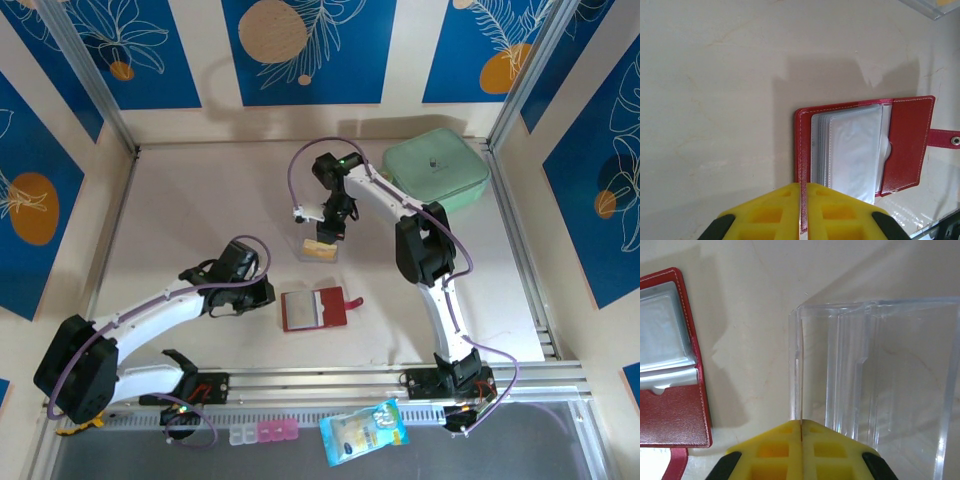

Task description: Take the credit cards out of the card holder

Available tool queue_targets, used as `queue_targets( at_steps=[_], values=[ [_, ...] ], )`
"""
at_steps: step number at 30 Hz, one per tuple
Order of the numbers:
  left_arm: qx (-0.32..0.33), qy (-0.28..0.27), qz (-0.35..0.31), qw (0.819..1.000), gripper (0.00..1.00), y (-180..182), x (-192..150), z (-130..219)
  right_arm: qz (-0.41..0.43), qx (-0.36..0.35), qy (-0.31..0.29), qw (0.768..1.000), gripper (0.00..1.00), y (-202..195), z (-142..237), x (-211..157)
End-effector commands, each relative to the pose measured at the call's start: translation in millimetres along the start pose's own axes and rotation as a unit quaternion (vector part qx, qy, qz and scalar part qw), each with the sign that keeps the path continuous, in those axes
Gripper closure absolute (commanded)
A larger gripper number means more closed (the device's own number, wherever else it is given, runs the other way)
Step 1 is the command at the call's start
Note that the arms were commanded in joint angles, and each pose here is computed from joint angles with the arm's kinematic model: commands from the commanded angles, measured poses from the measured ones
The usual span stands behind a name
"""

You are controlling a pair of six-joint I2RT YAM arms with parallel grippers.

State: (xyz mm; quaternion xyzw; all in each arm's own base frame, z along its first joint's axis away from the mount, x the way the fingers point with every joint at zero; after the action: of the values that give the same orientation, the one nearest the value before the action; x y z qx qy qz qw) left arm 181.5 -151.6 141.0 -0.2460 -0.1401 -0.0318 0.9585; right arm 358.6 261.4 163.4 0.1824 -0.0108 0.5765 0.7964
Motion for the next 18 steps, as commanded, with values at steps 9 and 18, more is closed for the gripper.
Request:
queue_targets(
  at_steps=[9, 18],
  values=[
    [-0.004, 0.012, 0.003, 1.000, 0.88, 4, -2, -3, 0.028, 0.045, 0.033, 0.998, 1.00, 20, -24, 2],
    [-0.005, 0.013, 0.004, 1.000, 0.88, 4, -2, -4, 0.034, 0.048, 0.042, 0.997, 0.97, 24, -30, 6]
  ],
)
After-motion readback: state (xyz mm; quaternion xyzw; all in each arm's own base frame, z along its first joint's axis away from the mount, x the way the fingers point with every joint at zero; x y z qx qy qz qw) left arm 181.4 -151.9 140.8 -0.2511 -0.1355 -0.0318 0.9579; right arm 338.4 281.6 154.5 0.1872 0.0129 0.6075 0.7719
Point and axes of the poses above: each hand's point on the last joint's axis, 136 mm out from that joint toward the fingers, its own z axis back along the fingers, its own y axis along the line the jaws close on, x = y × z, the point moved 9 cm from there along z, back along the fingers, and after that the axes turned 13 degrees about -z, right-handed, at the moved point
